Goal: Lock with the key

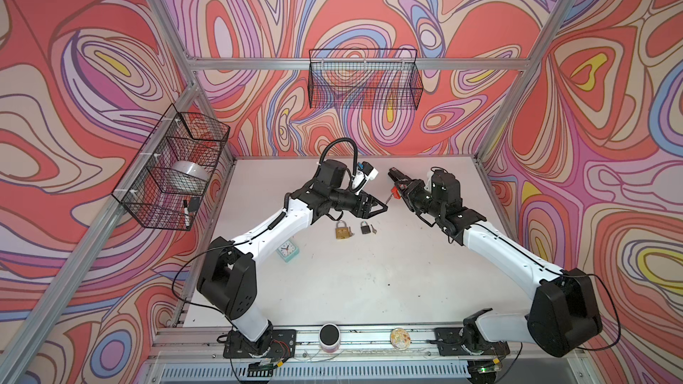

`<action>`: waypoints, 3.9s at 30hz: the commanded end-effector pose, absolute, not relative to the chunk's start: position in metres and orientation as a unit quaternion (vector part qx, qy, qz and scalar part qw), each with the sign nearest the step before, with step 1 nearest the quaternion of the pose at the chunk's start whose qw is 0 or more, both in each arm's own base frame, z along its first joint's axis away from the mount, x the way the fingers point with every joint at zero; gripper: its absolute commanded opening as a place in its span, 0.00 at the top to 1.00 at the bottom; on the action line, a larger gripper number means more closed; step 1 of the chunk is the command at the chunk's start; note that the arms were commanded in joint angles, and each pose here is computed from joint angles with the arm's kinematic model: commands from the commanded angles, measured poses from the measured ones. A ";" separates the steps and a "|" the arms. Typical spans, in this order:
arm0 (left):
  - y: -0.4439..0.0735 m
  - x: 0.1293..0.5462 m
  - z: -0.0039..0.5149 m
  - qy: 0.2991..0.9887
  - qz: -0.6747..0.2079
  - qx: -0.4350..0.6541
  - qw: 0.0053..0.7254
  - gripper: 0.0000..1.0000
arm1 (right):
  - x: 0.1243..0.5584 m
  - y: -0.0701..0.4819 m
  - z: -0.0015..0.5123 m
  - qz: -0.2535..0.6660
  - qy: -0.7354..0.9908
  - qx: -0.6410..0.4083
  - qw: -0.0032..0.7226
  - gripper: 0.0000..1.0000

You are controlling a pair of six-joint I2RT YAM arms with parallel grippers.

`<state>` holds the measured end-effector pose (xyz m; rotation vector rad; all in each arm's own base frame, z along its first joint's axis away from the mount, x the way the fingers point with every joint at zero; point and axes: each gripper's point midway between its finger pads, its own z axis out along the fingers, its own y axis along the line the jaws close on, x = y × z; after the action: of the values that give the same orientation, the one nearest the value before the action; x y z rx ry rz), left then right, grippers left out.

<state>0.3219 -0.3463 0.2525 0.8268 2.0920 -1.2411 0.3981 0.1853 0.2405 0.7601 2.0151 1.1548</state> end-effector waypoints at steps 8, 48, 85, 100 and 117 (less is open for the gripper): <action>-0.352 0.341 0.262 0.788 -0.445 0.294 0.307 0.48 | 0.396 0.200 0.273 0.483 0.742 0.294 0.361 0.78; -0.321 0.314 0.305 0.721 -0.415 0.456 0.316 1.00 | 0.347 0.189 0.342 0.452 0.734 0.127 0.491 0.29; -0.247 0.240 0.339 0.646 -0.346 0.596 0.327 1.00 | 0.251 0.264 0.358 0.518 0.580 -0.488 0.397 0.31; -0.250 0.236 0.338 0.637 -0.365 0.596 0.326 1.00 | 0.250 0.284 0.351 0.519 0.577 -0.501 0.383 0.57; -0.250 0.241 0.343 0.629 -0.348 0.577 0.387 0.39 | 0.249 0.289 0.355 0.516 0.563 -0.487 0.423 1.00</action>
<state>0.2406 -0.2493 0.3258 1.5110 1.6815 -0.9099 0.2510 0.2888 0.3423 -1.2471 1.4865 1.3088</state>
